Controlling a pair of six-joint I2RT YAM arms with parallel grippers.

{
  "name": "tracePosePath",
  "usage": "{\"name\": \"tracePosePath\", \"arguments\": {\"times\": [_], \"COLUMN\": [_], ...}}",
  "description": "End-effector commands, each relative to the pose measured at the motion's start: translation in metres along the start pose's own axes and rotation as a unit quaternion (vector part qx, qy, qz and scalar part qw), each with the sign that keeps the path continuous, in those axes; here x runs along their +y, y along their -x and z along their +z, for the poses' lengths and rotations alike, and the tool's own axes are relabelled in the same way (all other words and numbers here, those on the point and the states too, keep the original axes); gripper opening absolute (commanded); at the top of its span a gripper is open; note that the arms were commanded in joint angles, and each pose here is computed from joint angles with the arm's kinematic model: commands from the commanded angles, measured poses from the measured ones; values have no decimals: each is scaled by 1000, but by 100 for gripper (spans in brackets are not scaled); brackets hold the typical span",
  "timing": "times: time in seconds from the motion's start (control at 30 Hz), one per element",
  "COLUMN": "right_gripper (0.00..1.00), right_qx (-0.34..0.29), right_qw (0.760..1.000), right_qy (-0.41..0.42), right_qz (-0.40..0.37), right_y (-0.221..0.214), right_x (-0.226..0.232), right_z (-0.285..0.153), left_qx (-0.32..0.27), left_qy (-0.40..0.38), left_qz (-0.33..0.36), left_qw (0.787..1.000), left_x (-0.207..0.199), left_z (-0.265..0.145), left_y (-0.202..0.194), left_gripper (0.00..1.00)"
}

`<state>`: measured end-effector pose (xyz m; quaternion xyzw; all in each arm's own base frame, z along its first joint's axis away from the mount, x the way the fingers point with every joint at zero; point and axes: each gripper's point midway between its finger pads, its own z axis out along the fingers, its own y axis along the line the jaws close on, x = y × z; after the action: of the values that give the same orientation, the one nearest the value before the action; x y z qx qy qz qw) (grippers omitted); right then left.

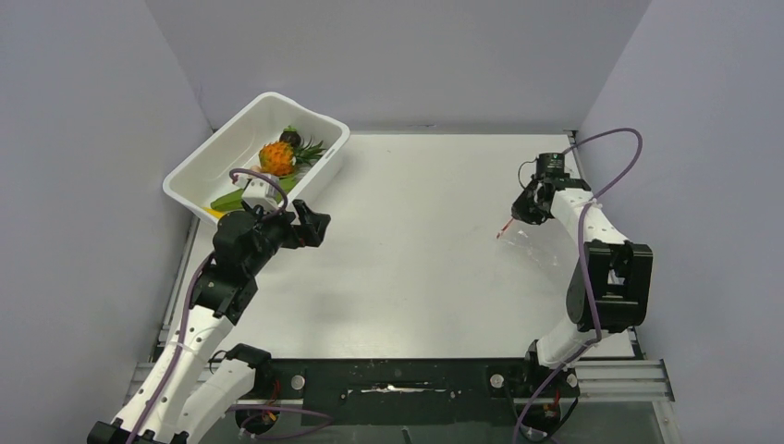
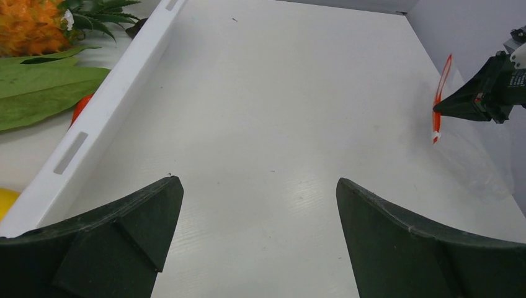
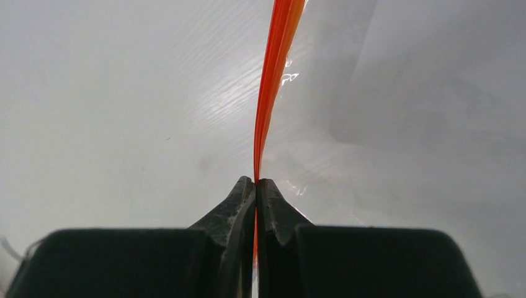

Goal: Place the food in the zip-top bag and seal the zipper
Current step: Pick up the zipper food storage bag at the corner of the board.

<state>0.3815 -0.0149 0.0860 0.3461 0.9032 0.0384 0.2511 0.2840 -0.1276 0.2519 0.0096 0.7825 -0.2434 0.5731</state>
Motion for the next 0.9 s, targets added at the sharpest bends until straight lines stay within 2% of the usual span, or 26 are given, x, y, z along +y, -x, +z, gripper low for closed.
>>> {"name": "tracePosePath", "arguments": {"times": [0.0, 0.17, 0.47, 0.77, 0.87], "right_gripper": [0, 0, 0, 0, 0], "right_qx": [-31, -50, -57, -60, -64], "right_qw": [985, 954, 859, 762, 743], "right_qy": [136, 235, 411, 526, 544], "right_qz": [-101, -182, -301, -372, -384], "right_y": [4, -18, -91, -171, -188], "right_x": [56, 99, 166, 202, 209], "right_z": [-35, -76, -161, -207, -219], "left_qx": [-31, -3, 59, 63, 73], "left_qy": [-36, -72, -157, -187, -193], "left_qz": [-30, -66, -130, -179, -190], "left_qw": [998, 995, 977, 964, 960], "left_x": [-21, -38, -70, -82, -84], "left_z": [-4, 1, 17, 25, 27], "left_y": [27, 24, 5, 3, 0], "left_gripper": [97, 97, 97, 94, 91]}}
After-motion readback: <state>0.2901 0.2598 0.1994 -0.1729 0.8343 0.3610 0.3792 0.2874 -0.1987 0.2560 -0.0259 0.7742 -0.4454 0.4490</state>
